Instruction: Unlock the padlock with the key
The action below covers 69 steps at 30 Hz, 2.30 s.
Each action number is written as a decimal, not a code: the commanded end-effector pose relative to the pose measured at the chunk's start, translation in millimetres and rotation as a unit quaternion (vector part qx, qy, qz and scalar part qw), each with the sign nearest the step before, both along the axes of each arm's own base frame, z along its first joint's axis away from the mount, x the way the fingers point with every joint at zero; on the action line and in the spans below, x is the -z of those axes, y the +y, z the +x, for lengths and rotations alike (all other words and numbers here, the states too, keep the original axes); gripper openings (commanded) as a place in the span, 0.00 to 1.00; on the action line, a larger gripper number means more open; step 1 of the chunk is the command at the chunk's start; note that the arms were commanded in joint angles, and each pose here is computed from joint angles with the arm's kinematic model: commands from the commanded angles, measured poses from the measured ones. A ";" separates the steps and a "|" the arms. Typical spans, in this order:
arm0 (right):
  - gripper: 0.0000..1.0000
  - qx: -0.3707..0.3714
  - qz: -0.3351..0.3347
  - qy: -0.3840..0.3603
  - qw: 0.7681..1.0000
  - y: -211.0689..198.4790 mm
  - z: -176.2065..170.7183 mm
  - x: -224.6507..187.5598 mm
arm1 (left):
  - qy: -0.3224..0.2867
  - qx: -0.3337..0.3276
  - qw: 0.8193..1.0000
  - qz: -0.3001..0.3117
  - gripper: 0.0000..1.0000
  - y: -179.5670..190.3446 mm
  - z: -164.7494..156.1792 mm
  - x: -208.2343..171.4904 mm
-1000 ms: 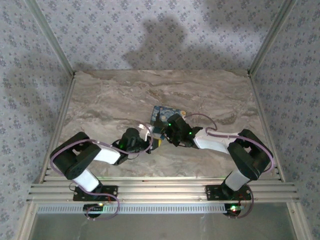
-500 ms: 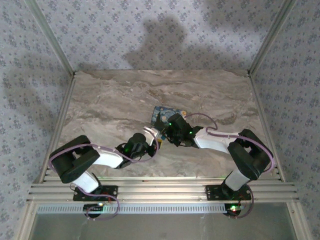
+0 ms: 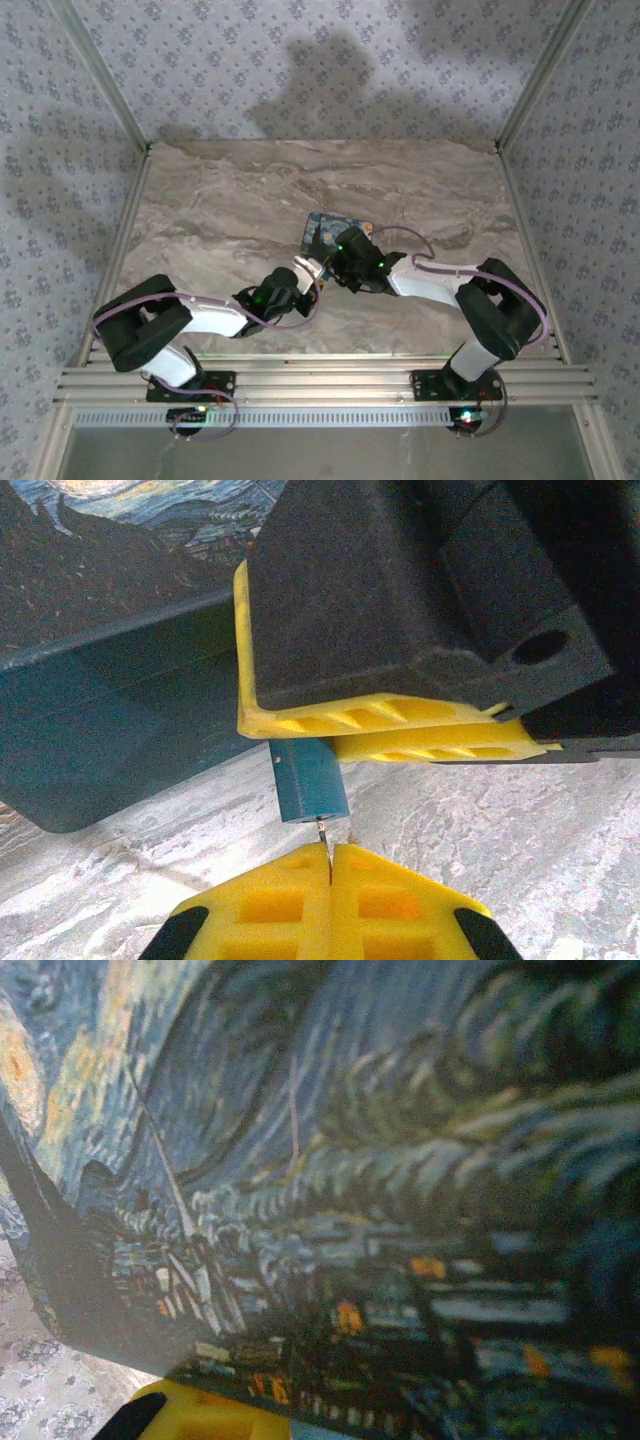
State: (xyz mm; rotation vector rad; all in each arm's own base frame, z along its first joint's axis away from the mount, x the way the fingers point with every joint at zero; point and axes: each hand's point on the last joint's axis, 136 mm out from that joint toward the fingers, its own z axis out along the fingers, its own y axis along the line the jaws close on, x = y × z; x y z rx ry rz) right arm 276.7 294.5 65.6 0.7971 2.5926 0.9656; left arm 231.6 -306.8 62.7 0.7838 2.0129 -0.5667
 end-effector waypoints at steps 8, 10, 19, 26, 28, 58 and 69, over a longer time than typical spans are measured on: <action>0.14 -0.033 0.022 0.054 0.998 13.8 -19.3 3.4 | -0.042 -0.001 0.996 0.079 0.00 -1.6 3.7 3.5; 0.14 -0.034 0.021 0.056 0.998 13.4 -20.1 4.6 | -0.050 -0.003 0.994 0.093 0.00 -1.0 3.3 4.2; 0.16 -0.037 0.020 0.060 0.997 11.7 -20.5 6.2 | -0.090 -0.006 0.983 0.161 0.00 2.0 3.4 3.1; 0.30 -0.037 0.018 0.057 0.998 8.6 -21.1 3.6 | -0.071 -0.002 0.989 0.130 0.00 -1.7 1.4 2.4; 0.36 -0.035 0.017 0.054 0.998 6.8 -20.7 1.7 | -0.041 -0.009 0.995 0.089 0.00 -1.1 2.1 2.7; 0.55 -0.024 -0.001 -0.001 1.000 -9.3 -25.3 -11.0 | 0.105 -0.054 0.989 -0.090 0.00 14.8 11.9 -9.0; 0.55 -0.030 0.004 -0.010 0.999 -1.5 -23.6 -9.8 | 0.145 -0.063 0.981 -0.116 0.00 7.4 10.2 -10.5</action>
